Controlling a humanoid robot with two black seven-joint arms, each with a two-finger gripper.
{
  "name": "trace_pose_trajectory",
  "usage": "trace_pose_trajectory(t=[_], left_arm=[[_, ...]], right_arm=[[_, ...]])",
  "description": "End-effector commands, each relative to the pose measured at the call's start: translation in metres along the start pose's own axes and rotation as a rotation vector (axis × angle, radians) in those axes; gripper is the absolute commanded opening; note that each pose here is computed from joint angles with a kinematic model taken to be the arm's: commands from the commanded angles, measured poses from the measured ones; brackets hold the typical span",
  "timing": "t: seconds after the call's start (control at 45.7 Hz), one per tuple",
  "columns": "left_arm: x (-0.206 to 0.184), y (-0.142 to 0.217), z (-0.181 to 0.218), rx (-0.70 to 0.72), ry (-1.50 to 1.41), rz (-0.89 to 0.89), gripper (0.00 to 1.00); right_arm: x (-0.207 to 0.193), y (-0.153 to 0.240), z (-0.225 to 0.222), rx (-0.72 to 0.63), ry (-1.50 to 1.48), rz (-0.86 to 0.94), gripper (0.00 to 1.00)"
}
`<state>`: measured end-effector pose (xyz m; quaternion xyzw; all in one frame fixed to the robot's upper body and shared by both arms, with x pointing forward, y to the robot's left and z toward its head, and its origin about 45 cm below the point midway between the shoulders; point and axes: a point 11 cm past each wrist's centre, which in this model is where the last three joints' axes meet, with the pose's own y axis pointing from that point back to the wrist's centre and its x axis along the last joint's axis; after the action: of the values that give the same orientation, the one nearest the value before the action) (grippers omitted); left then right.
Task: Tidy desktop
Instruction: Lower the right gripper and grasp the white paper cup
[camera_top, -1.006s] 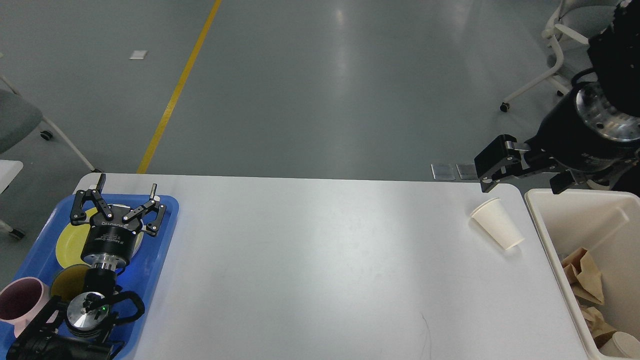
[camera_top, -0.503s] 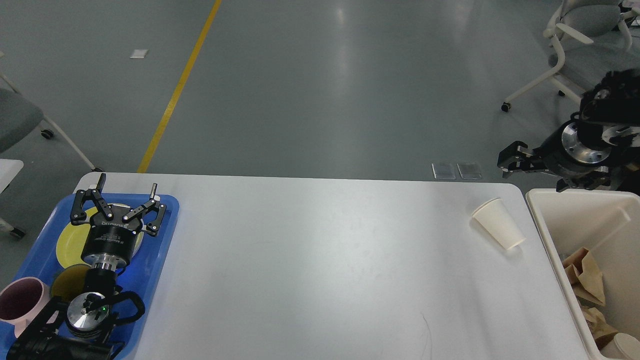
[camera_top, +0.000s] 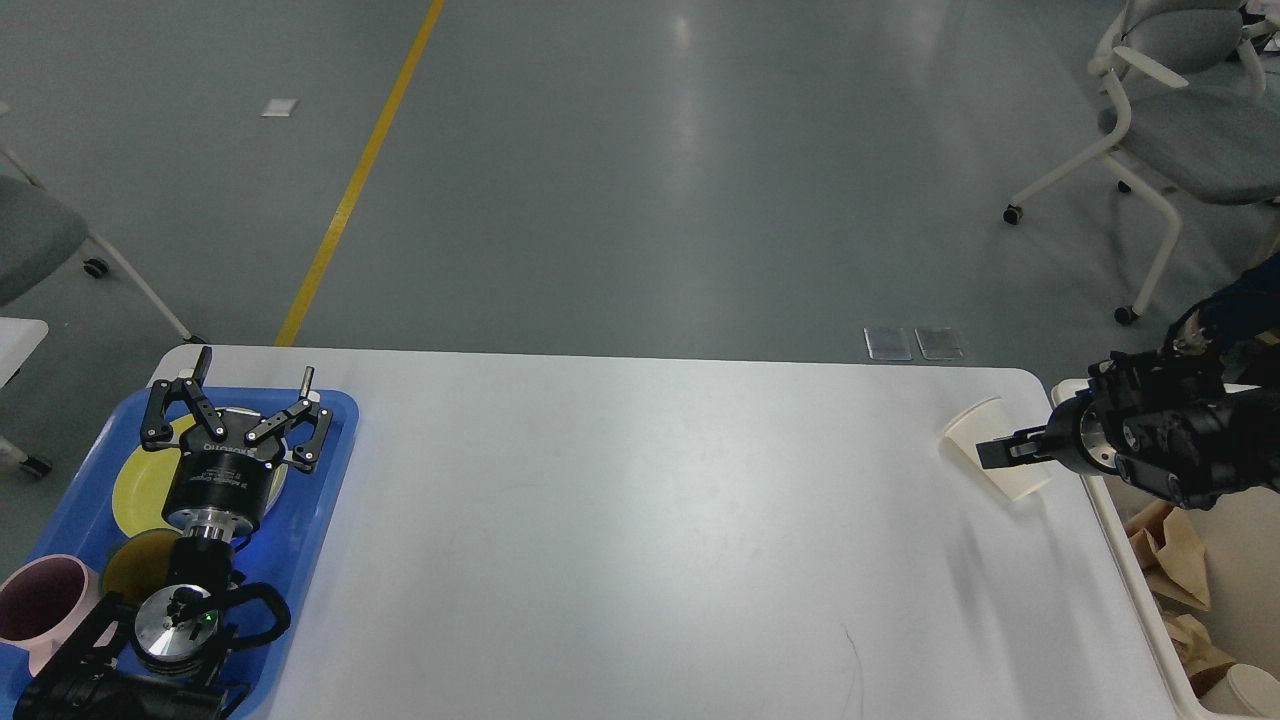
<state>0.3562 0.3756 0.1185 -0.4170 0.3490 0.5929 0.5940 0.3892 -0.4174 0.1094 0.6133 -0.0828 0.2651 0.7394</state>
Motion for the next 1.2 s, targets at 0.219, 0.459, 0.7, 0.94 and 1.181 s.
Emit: trace_pose_trajectory(t=[0.219,0.459,0.7,0.94,1.181], left_arm=[[-0.001,-0.001,0.0,0.0,0.0,-0.002,0.96],[0.0,0.0,0.0,0.0,0.0,0.0,0.96],[0.0,0.0,0.0,0.0,0.0,0.001,0.96],[0.0,0.0,0.0,0.0,0.0,0.001,0.96],[0.0,0.0,0.0,0.0,0.0,0.0,0.96]], right_arm=[[-0.01,-0.03,-0.011,-0.024,0.096,0.104,0.96],[-0.014,-0.032,-0.012,-0.036,0.116,0.101,0.94],[-0.031,-0.04,-0.011,-0.063,0.145,0.092,0.94],[-0.04,-0.042,-0.012,-0.064,0.111,0.088,0.94],[-0.048,-0.044,-0.014,-0.068,0.118,0.075,0.9]])
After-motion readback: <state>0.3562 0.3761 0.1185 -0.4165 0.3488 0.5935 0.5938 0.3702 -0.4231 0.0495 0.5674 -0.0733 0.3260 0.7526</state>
